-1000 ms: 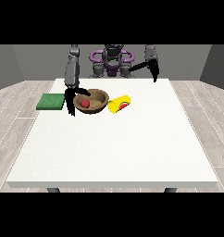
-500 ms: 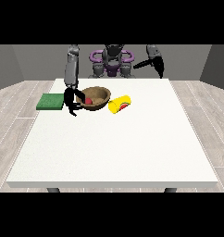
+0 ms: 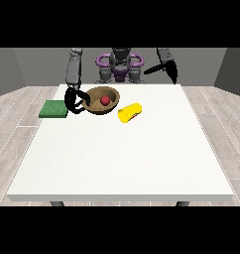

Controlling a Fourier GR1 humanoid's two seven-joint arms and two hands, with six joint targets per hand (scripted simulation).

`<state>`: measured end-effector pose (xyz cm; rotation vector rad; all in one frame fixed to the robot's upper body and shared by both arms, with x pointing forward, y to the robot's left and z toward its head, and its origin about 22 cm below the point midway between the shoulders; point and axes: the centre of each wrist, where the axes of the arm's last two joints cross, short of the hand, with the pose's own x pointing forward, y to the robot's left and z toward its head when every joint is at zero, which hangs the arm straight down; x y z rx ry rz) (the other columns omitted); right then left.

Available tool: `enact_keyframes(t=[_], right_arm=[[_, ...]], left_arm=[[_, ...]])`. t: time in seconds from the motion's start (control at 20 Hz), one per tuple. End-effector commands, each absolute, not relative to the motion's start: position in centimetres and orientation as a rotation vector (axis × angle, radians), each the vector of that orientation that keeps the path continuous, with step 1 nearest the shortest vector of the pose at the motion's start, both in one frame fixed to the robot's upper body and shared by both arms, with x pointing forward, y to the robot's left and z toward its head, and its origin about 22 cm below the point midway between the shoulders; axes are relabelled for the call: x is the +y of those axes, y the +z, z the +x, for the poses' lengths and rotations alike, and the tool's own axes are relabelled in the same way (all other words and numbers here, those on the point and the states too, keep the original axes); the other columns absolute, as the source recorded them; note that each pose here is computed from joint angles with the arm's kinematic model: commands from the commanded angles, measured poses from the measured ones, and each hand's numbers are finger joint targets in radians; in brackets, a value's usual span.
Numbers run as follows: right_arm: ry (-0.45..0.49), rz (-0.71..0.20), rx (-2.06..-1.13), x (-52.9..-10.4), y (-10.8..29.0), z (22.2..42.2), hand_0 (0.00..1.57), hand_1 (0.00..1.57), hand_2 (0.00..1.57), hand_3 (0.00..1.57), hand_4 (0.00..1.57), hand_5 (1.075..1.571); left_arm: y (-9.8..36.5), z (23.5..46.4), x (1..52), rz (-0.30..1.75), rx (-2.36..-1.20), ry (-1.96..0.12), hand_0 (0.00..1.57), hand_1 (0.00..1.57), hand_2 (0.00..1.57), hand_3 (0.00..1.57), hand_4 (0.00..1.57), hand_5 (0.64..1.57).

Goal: Pick the cup and pour the ball into the bowl, then pick the bowl and place it on the pad

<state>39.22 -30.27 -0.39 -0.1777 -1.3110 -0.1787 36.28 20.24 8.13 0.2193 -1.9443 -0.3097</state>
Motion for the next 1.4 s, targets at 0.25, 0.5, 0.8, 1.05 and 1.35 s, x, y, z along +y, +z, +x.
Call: enact_keyframes(t=[0.25,0.5,0.8,1.05,1.35], right_arm=[[-0.202,-0.178,-1.291,-35.1,5.5,40.5,1.57,1.57,1.57,1.57,1.06,1.562],[-0.126,-0.109,-1.255,-36.2,2.4,38.1,1.57,1.57,1.57,1.57,1.06,1.559],[-0.224,-0.074,-1.334,-40.3,2.6,36.3,1.57,1.57,1.57,1.57,1.08,1.559],[-0.269,-0.054,-1.472,-43.8,6.0,36.3,1.57,1.57,1.57,1.37,1.03,1.562],[-0.265,-0.206,-1.536,-49.8,7.4,32.8,1.57,1.57,1.57,0.35,1.02,1.569]], left_arm=[[5.9,35.7,22.2,0.257,-1.924,-0.261,0.00,0.00,0.00,0.00,0.00,1.570],[3.4,35.2,26.9,0.343,-1.837,-0.202,0.00,0.00,0.00,0.00,0.00,1.568],[4.2,35.9,24.3,0.344,-1.935,-0.219,0.00,0.00,0.00,0.00,0.00,1.566],[7.3,36.7,19.8,0.364,-2.120,-0.235,0.00,0.00,0.00,0.00,0.00,1.565],[9.7,34.6,18.0,0.333,-2.191,-0.250,0.00,0.00,0.00,0.00,0.00,1.563]])
